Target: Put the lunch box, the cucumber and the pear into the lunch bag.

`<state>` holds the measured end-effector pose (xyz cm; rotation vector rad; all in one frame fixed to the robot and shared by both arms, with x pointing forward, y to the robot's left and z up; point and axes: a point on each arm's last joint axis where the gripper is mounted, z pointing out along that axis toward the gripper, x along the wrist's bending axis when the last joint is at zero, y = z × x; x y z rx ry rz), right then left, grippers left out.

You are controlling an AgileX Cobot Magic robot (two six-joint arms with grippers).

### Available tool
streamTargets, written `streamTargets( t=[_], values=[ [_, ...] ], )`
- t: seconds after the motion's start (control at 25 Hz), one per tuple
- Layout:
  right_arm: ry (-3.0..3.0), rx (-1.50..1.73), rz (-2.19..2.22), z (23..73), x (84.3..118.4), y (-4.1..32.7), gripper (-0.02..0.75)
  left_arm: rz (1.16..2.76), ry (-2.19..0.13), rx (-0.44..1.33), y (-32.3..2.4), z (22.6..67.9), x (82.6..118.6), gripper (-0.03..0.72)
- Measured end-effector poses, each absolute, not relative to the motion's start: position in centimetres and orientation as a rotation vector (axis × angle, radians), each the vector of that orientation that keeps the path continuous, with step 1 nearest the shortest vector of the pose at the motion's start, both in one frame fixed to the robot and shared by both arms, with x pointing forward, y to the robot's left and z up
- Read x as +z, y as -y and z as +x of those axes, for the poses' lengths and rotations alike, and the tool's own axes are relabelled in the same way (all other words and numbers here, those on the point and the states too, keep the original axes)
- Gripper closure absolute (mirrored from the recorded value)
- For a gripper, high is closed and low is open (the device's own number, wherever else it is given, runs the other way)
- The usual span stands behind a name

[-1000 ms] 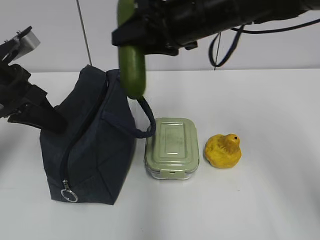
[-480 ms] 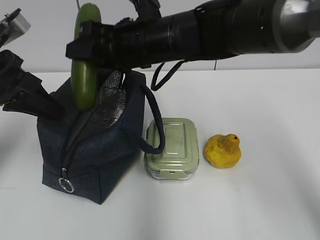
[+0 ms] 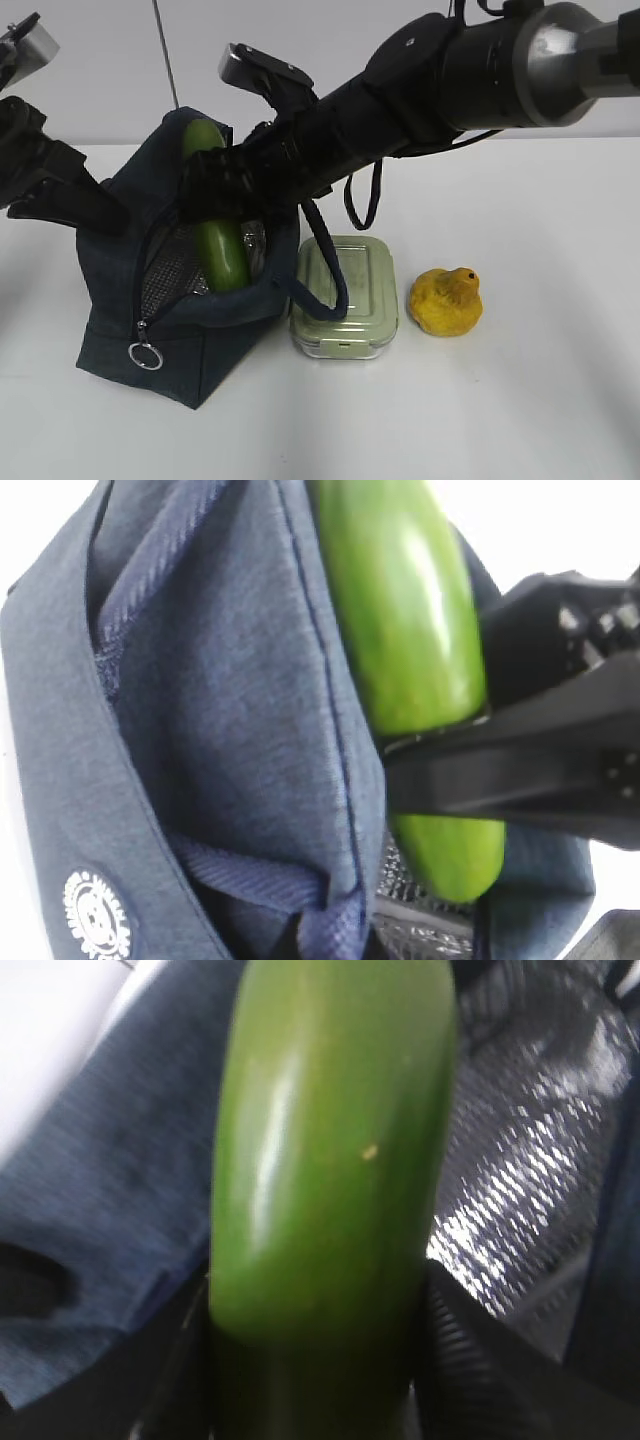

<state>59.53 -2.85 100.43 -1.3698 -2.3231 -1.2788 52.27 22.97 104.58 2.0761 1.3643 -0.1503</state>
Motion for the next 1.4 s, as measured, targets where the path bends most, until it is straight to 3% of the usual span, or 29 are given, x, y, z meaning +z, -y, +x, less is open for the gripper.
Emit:
streamTargets(
  t=[0.48, 0.56, 0.68, 0.76, 1.08, 1.4],
  values=[
    [2.414, -1.090, -1.418, 59.3, 99.0, 3.5, 0.346, 2.062, -1.363, -0.158, -22.8, 52.3, 104.7, 0.680],
    [2.424, -1.089, -1.397, 59.3, 98.9, 3.5, 0.302, 2.062, -1.363, -0.158, -22.8, 52.3, 104.7, 0.680],
    [2.446, -1.082, -1.355, 59.2, 98.9, 3.4, 0.165, 2.062, -1.362, -0.157, -22.8, 52.2, 104.7, 0.681],
    [2.459, -1.104, -1.332, 59.0, 99.7, 3.5, 0.130, 2.062, -1.362, -0.157, -22.8, 52.2, 104.7, 0.681],
    [2.659, -1.131, -1.260, 57.6, 105.5, 6.5, 0.176, 2.070, -1.362, -0.150, -22.9, 52.2, 104.7, 0.682],
    [3.015, -0.533, -1.571, 56.9, 107.3, 12.9, 0.181, 2.075, -1.362, -0.146, -22.9, 52.3, 104.6, 0.682]
  ],
)
